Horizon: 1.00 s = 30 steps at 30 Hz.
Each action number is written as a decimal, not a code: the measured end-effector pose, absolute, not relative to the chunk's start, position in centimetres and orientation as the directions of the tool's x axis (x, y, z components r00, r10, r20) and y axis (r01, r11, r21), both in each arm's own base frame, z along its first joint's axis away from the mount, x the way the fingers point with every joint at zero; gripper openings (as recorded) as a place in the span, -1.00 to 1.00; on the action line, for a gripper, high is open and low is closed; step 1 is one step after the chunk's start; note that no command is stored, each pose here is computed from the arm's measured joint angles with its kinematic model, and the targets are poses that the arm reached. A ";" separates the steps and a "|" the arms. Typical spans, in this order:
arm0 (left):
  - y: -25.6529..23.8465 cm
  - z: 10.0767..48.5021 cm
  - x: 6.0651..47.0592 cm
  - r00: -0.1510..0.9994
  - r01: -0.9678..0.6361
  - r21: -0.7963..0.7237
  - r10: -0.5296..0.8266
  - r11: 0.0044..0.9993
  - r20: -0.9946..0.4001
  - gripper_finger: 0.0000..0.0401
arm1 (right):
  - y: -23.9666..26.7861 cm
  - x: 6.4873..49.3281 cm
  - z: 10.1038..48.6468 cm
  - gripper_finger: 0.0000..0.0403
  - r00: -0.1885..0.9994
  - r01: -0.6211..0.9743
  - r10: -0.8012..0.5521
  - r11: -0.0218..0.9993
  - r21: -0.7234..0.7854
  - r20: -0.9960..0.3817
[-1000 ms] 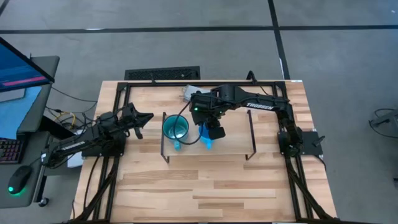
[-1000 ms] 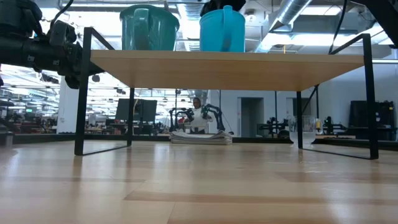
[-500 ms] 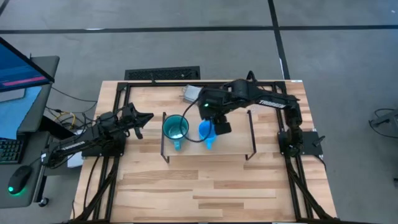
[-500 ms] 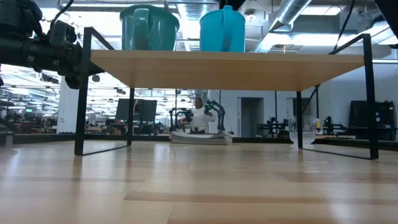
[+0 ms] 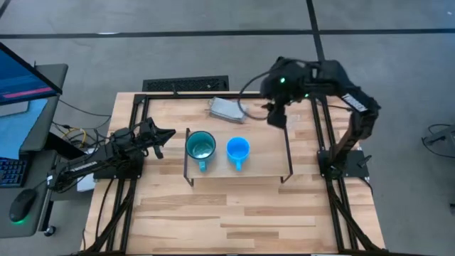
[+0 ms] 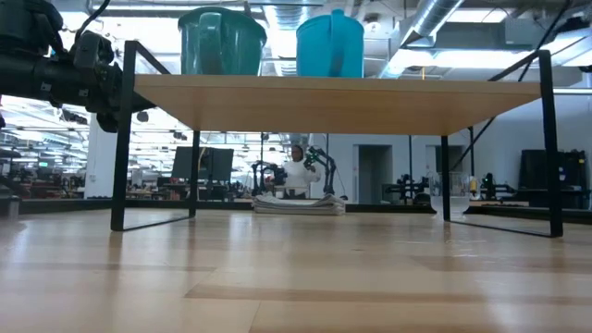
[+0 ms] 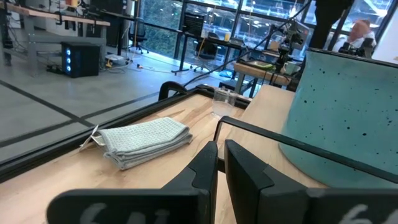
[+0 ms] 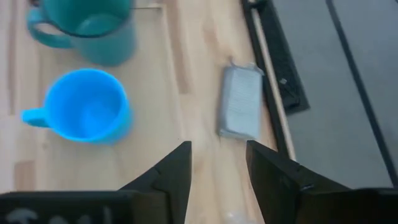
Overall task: Stack small to large cups/mugs on shelf
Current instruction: Put the transparent mug on the shelf
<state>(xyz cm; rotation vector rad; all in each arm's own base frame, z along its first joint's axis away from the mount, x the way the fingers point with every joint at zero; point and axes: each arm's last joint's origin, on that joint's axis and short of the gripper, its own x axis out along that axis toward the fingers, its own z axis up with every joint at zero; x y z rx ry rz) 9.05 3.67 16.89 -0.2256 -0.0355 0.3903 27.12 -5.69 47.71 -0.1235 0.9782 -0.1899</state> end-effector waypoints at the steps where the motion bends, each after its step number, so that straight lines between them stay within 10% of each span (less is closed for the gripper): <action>1: 3.7 16.9 9.0 0.925 -0.373 -0.225 0.381 0.900 -0.009 -0.90 | -6.2 26.7 47.8 -0.15 0.541 0.121 -0.226 0.974 -0.191 -0.810; 30: 3.7 16.9 9.0 0.923 -0.379 -0.202 0.386 0.903 -0.008 -0.90 | -15.3 14.1 31.1 -0.18 0.280 0.457 -0.296 0.878 -0.145 -0.913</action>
